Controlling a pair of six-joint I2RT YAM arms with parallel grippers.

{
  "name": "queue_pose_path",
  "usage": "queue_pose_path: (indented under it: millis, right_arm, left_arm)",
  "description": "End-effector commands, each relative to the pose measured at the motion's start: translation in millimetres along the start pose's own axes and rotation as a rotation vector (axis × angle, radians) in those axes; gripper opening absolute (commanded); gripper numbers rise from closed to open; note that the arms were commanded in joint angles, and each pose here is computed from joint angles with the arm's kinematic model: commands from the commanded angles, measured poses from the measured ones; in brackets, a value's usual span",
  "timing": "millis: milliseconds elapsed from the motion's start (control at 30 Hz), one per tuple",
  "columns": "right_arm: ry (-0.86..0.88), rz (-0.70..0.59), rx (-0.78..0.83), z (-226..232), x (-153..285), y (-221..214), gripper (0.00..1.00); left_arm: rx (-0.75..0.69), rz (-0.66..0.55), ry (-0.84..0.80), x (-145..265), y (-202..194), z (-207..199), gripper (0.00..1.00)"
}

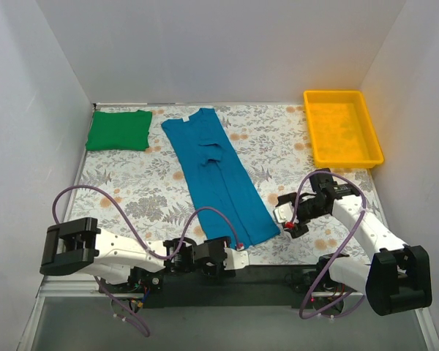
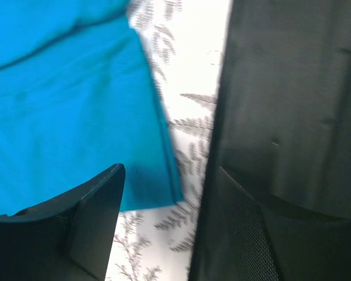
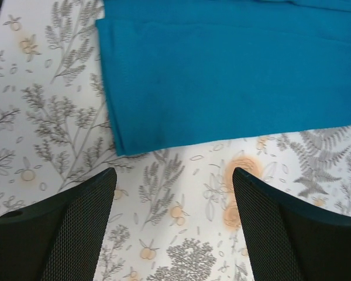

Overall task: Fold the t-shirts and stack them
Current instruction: Fold the tshirt

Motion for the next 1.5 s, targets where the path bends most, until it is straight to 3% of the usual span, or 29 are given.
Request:
queue_pose_path:
  millis: [0,300,700,900,1267,1300,1467]
  right_arm:
    - [0.082,-0.002,0.091,19,-3,2,0.86]
    - [0.176,-0.026,0.070,30,-21,9,0.79]
    - [0.173,0.024,0.046,23,-31,6,0.72]
    - [0.163,0.045,0.050,26,-36,0,0.68]
    - [0.164,0.109,0.060,37,-64,-19,0.62]
    - [0.171,0.114,0.062,38,-67,-20,0.60]
    - [0.183,0.135,0.036,38,-71,-24,0.33]
  left_arm:
    - [0.000,-0.054,0.187,-5,20,26,0.62]
    - [0.027,-0.118,0.208,4,23,28,0.61]
    - [-0.010,0.015,0.161,-13,-2,18,0.58]
    - [-0.019,0.099,0.198,-20,-18,20,0.32]
    - [-0.046,0.056,0.163,-16,-19,17,0.02]
    - [-0.047,0.052,0.162,-15,-19,16,0.01]
    - [-0.054,0.012,0.151,-12,-15,16,0.00]
Point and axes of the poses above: each gripper's point midway between its finger pads, its own x axis back along the fingers, its own z axis along the line the jaws close on, y = z × x, the point moved 6 cm from there along x, back along the fingers, and after that the axes turned 14 degrees about -x, right-handed, at the moved point
